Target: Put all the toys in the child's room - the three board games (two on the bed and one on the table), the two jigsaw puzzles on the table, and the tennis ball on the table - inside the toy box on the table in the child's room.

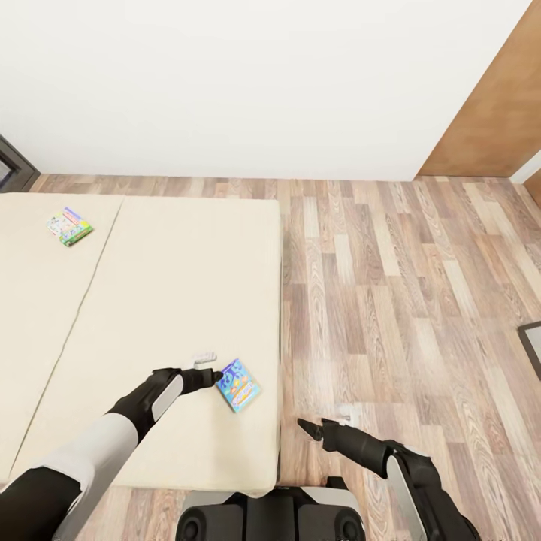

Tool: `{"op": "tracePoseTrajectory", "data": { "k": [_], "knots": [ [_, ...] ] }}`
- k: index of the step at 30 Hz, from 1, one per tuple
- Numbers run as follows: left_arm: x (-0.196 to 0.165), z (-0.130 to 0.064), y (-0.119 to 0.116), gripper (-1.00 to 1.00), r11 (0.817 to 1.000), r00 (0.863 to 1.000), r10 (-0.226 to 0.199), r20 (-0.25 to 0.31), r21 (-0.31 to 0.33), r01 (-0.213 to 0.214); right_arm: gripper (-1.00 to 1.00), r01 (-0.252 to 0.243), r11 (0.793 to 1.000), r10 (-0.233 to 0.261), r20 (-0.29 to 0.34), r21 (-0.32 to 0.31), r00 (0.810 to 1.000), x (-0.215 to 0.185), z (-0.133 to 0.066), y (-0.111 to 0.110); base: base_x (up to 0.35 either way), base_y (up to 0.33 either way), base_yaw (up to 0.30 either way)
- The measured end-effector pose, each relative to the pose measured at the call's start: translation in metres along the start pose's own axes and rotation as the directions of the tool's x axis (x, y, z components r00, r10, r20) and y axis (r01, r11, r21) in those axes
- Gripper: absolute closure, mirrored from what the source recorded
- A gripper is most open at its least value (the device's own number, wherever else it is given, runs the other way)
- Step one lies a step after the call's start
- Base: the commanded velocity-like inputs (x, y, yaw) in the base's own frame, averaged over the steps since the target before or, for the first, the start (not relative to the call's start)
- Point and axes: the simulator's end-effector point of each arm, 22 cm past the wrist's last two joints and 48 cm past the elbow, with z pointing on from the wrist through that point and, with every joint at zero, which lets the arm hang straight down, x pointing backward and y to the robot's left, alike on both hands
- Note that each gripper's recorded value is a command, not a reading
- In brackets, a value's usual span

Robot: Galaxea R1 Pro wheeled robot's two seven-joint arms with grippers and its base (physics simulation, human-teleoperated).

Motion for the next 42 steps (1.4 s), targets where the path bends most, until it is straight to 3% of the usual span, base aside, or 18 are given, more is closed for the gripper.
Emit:
{"op": "tracePoseTrajectory", "data": {
  "k": [4, 11, 30, 34, 42],
  "knots": [
    [-0.004, 0.002, 0.0, -1.0, 1.0, 1.0, 0.001, 0.003, 0.0, -0.001, -1.0, -0.035, 0.999, 0.036, 0.044, -0.007, 0.998, -0.012, -0.018, -0.018, 0.0, 0.0, 0.0],
    [-0.005, 0.005, 0.001, -1.0, 1.0, 1.0, 0.0, 0.001, -0.001, 0.0, -1.0, -0.069, 0.997, 0.072, 0.085, -0.041, 0.994, -0.021, -0.034, -0.027, 0.0, 0.0, 0.0],
    [-0.005, 0.007, -0.003, -1.0, 1.0, 1.0, -0.005, 0.001, 0.015, 0.005, -1.0, -0.078, 0.995, 0.083, 0.099, -0.054, 0.992, -0.023, -0.039, -0.031, 0.0, 0.0, 0.0],
    [-0.003, 0.009, -0.009, -1.0, 0.999, 1.0, -0.008, -0.004, 0.045, 0.008, -1.0, -0.08, 0.995, 0.085, 0.097, -0.053, 0.992, -0.021, -0.039, -0.032, 0.0, 0.0, 0.0],
    [0.002, 0.01, -0.031, -1.0, 0.986, 1.0, -0.005, -0.016, 0.167, 0.008, -1.0, -0.089, 0.995, 0.093, 0.088, -0.049, 0.992, -0.017, -0.037, -0.035, 0.0, 0.0, 0.0]
  ]
}}
